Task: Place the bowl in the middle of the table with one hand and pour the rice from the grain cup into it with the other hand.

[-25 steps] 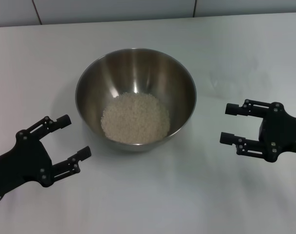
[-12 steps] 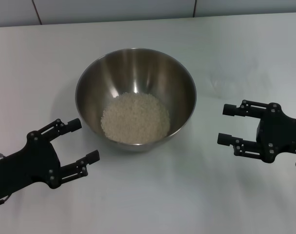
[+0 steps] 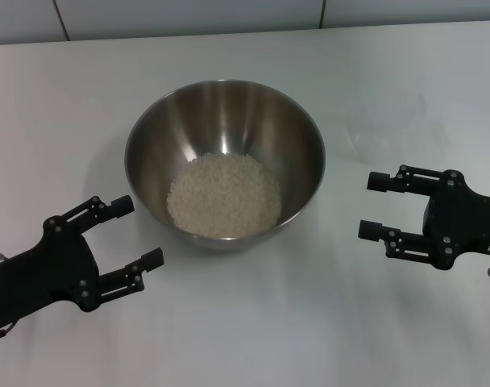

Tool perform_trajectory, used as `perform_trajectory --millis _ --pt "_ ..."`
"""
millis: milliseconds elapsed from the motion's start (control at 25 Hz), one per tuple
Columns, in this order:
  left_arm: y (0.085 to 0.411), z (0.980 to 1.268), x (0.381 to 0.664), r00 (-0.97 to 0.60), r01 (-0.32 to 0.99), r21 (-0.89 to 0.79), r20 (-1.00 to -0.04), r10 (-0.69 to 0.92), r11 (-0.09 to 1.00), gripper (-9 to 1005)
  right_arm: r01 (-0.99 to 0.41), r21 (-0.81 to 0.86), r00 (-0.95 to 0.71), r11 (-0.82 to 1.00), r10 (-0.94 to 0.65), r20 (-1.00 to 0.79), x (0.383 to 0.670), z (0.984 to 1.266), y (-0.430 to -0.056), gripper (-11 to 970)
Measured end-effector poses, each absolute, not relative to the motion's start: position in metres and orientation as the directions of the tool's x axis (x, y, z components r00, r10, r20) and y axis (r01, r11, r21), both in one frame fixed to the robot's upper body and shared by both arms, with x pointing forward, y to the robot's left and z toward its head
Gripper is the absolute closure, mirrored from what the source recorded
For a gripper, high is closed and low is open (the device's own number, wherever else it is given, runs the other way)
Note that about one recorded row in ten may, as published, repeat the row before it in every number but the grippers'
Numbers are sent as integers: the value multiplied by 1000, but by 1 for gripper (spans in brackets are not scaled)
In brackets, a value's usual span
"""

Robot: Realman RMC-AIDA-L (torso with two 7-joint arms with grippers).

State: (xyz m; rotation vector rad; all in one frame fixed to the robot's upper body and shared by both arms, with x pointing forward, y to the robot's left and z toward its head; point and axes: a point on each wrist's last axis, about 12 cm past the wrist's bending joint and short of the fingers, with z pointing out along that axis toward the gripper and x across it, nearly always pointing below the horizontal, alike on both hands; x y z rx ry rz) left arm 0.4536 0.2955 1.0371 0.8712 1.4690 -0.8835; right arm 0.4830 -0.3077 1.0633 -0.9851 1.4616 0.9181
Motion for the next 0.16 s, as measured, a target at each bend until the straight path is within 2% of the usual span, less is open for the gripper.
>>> perform_trajectory --millis 160 --pt "297 1038 454 -68 897 -46 -997 35 439 169 -935 26 -61 353 -89 -994 483 1063 -307 294"
